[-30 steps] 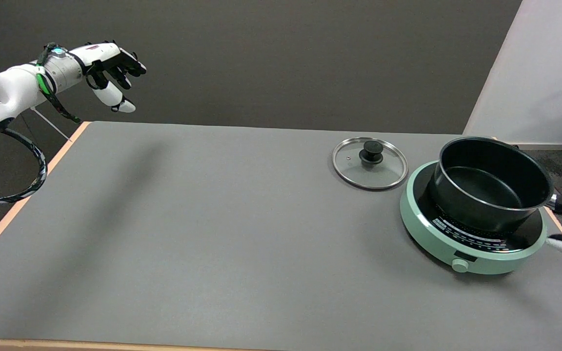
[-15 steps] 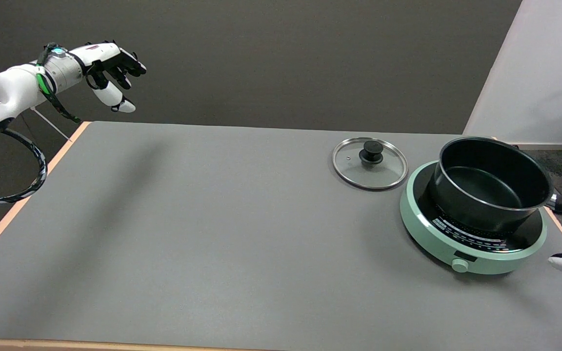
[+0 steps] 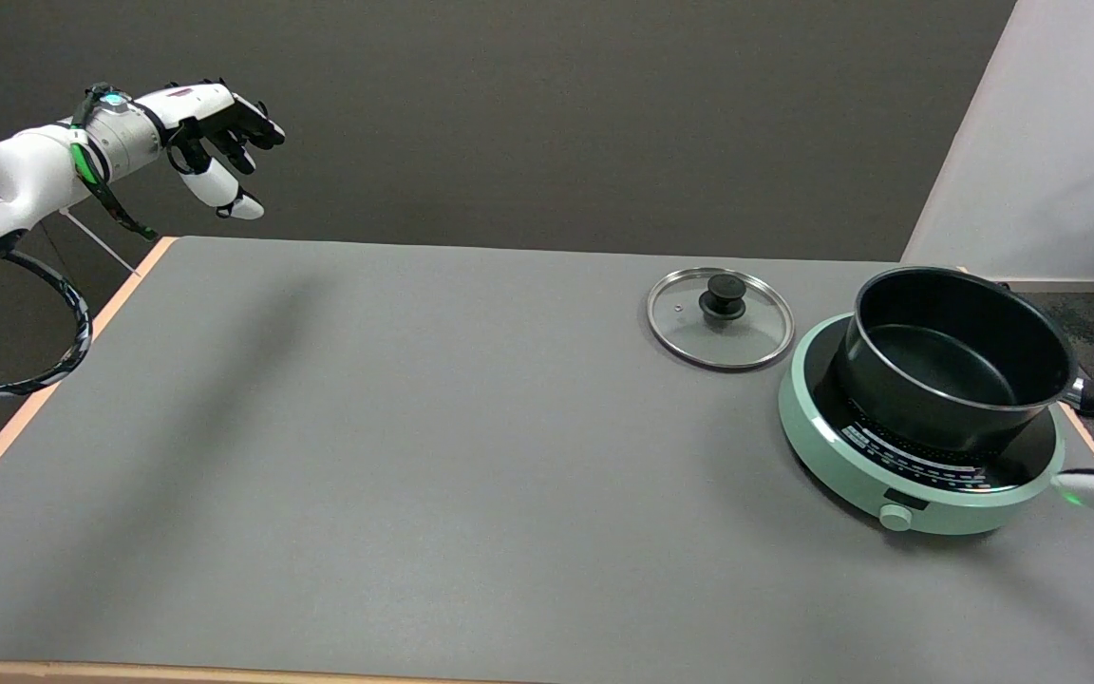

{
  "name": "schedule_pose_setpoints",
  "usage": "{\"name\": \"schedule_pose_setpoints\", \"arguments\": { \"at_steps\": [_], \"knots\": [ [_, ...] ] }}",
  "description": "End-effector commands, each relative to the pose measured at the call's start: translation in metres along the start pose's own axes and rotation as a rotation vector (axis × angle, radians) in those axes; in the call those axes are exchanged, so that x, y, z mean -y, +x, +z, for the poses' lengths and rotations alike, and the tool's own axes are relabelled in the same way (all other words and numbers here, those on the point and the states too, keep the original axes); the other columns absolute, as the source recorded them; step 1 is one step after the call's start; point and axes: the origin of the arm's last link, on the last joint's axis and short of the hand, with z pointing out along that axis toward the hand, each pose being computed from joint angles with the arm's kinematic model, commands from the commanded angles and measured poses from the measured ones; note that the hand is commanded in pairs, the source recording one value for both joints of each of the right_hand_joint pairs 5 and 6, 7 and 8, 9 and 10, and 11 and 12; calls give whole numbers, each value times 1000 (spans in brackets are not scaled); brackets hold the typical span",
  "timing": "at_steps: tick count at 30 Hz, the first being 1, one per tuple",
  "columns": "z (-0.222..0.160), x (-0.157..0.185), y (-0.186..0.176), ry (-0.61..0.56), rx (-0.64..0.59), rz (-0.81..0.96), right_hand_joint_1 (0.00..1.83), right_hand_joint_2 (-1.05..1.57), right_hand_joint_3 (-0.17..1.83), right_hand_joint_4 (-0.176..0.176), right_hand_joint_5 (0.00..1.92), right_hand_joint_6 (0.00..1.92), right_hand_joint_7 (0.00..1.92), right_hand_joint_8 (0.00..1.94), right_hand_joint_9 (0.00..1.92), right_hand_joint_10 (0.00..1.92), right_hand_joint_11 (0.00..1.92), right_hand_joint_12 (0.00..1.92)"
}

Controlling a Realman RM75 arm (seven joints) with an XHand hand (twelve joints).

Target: Pick up the pot.

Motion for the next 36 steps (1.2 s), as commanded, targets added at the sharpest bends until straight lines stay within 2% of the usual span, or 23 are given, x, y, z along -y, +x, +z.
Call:
{"name": "schedule_pose_setpoints", "arguments": {
  "at_steps": [1,7,16,27,36],
  "knots": [
    [69,-12,-23,-29,208,28,1325,-1047,1169,-53,28,28,28,28,28,28,28,28],
    [83,-17,-32,-19,332,78,1319,-1047,1192,-54,26,26,26,26,26,26,26,26],
    [80,-41,-36,-67,468,125,1329,-1047,1154,-89,26,26,26,26,26,26,26,26],
    [86,-61,-16,-56,494,103,1339,-1047,1200,-123,19,19,19,19,19,19,19,19],
    [92,-57,-12,-8,501,86,1346,-1047,1216,-126,17,17,17,17,17,17,17,17]
  ]
}}
